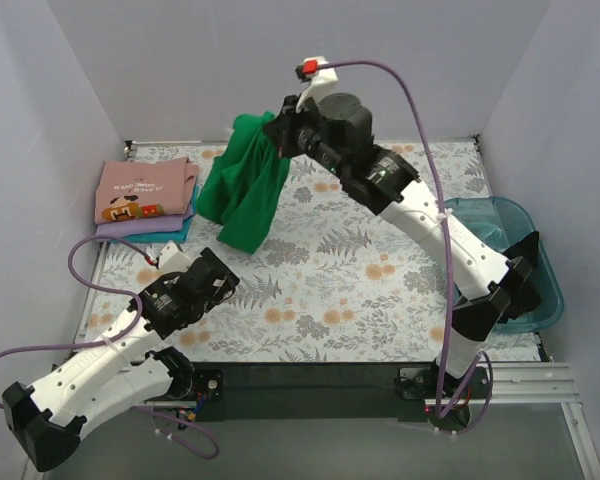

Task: Fold and stack the t-shirts
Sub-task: Move the tshirt to the center of the board, then flatten the tshirt out

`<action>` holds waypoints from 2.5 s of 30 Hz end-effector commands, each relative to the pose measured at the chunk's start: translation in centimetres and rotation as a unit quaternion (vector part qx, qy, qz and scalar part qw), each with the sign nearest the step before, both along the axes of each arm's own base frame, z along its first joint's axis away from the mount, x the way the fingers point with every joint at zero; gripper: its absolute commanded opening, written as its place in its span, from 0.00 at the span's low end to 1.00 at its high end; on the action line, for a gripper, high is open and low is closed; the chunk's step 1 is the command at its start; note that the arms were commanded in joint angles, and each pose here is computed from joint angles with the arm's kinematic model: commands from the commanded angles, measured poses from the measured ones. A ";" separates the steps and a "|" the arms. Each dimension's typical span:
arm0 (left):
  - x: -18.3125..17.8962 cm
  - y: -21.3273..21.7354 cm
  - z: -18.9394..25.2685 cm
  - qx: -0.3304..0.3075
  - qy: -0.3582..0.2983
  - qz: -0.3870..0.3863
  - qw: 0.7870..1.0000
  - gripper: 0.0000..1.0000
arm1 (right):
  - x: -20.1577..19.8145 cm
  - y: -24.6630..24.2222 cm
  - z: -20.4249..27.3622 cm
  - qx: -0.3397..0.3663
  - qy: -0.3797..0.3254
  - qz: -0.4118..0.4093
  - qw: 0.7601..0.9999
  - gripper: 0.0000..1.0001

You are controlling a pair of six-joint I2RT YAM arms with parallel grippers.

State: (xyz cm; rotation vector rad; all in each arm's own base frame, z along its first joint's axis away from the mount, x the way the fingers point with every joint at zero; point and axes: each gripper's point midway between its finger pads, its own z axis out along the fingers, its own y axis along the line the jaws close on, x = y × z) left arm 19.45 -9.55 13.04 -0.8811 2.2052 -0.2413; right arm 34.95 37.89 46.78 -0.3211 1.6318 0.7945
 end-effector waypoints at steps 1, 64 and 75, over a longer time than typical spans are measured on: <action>-0.9 0.4 1.2 -0.052 -0.002 0.050 0.997 0.98 | -0.4 -0.5 2.8 0.062 -0.027 -0.023 0.997 0.01; 15.1 0.0 -6.1 0.036 0.070 -0.014 0.997 0.00 | -1.6 -16.1 -40.2 -0.180 0.357 -0.113 0.910 0.37; 11.8 -0.4 5.9 -0.049 -0.084 -0.035 0.995 0.00 | -3.2 -16.8 -28.8 -0.111 0.224 -0.108 0.962 0.01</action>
